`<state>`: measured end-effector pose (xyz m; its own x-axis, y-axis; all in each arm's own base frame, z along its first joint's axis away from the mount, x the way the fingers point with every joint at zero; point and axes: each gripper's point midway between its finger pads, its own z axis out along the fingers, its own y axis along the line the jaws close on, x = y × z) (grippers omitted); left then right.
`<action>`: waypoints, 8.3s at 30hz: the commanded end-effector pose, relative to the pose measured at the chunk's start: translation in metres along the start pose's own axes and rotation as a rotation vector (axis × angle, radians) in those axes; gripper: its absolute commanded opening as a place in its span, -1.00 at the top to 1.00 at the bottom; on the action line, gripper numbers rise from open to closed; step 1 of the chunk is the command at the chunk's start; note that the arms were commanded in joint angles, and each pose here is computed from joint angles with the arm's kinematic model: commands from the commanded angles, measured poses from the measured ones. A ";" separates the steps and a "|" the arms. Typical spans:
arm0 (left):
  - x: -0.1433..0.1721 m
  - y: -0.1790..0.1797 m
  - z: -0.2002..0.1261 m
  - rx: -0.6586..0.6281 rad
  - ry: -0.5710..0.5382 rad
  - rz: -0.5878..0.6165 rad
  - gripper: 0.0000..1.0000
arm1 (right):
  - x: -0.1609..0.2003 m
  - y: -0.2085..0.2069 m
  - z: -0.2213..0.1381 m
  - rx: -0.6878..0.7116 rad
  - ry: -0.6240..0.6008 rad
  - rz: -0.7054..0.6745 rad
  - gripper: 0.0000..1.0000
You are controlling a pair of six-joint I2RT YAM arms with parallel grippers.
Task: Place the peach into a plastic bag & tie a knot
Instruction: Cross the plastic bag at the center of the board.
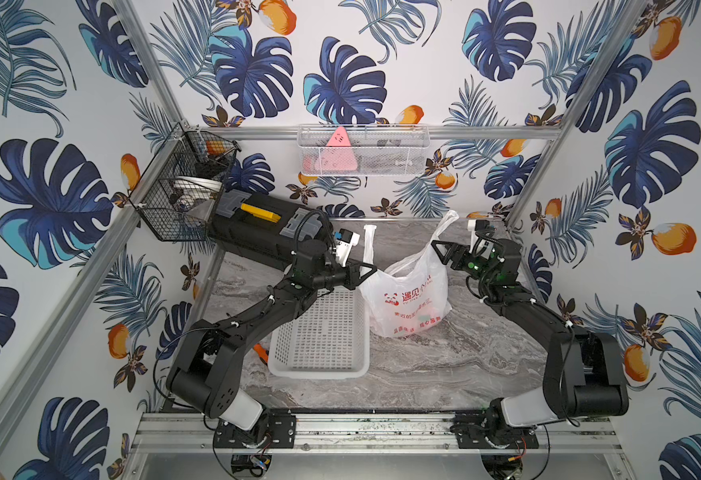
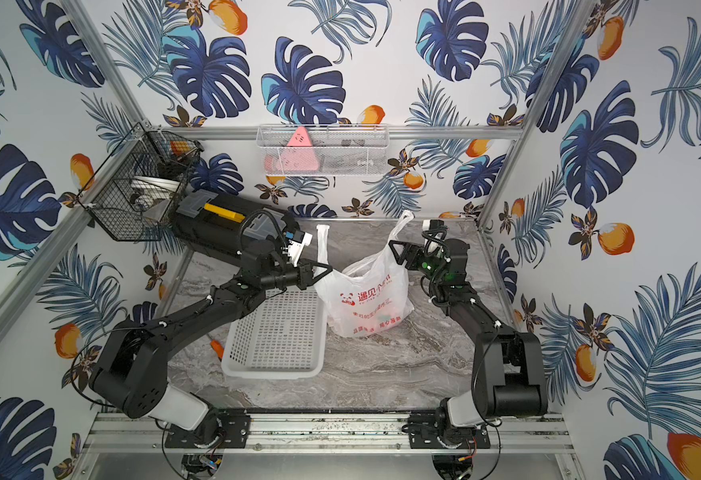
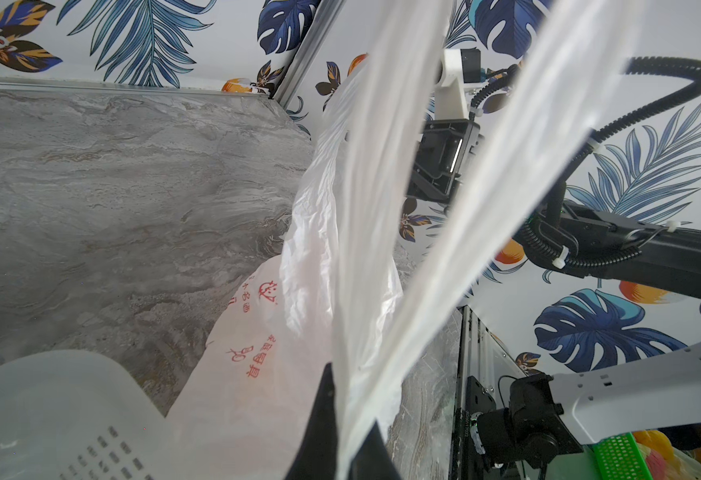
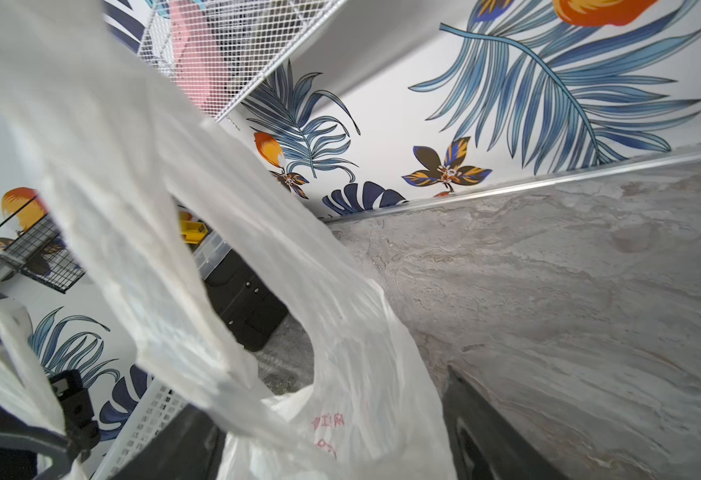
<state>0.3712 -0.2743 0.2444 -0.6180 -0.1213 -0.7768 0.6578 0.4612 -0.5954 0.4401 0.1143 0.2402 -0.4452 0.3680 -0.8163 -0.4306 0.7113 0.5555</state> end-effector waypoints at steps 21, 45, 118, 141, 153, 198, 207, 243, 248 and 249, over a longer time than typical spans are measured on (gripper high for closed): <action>-0.006 0.010 0.010 -0.066 0.077 -0.039 1.00 | -0.003 0.020 -0.010 -0.080 -0.072 0.032 0.59; 0.043 -0.050 0.038 0.214 0.537 -0.111 0.78 | 0.094 0.107 -0.046 0.152 0.467 -0.655 0.80; -0.007 -0.081 0.046 0.410 0.345 -0.099 0.83 | 0.072 0.122 -0.037 0.132 0.452 -0.473 0.49; 0.006 -0.084 0.038 0.451 0.352 0.115 0.96 | 0.008 0.156 -0.025 0.117 0.450 0.401 -0.19; 0.017 -0.091 0.040 0.451 0.395 0.137 0.94 | 0.013 0.150 0.001 0.119 0.483 0.452 -0.01; 0.004 -0.077 0.028 0.417 0.349 -0.076 0.38 | 0.078 0.152 -0.028 0.038 0.505 0.396 1.00; 0.012 -0.075 0.017 0.423 0.360 -0.109 0.27 | 0.076 0.152 -0.027 0.035 0.499 0.399 1.00; 0.006 -0.065 0.013 0.390 0.341 -0.161 0.42 | 0.103 0.150 -0.022 0.041 0.547 0.415 1.00; 0.014 -0.061 0.004 0.378 0.358 -0.162 0.33 | 0.106 0.148 -0.020 0.040 0.554 0.422 1.00; 0.014 -0.061 0.003 0.379 0.357 -0.160 0.31 | 0.106 0.149 -0.020 0.038 0.553 0.421 1.00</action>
<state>0.3308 -0.3101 0.2675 -0.8086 0.1548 -0.5676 0.5859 0.1233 -0.8010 0.3091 0.2466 0.2365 -0.9151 0.2503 -0.3160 -0.1061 0.6067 0.7879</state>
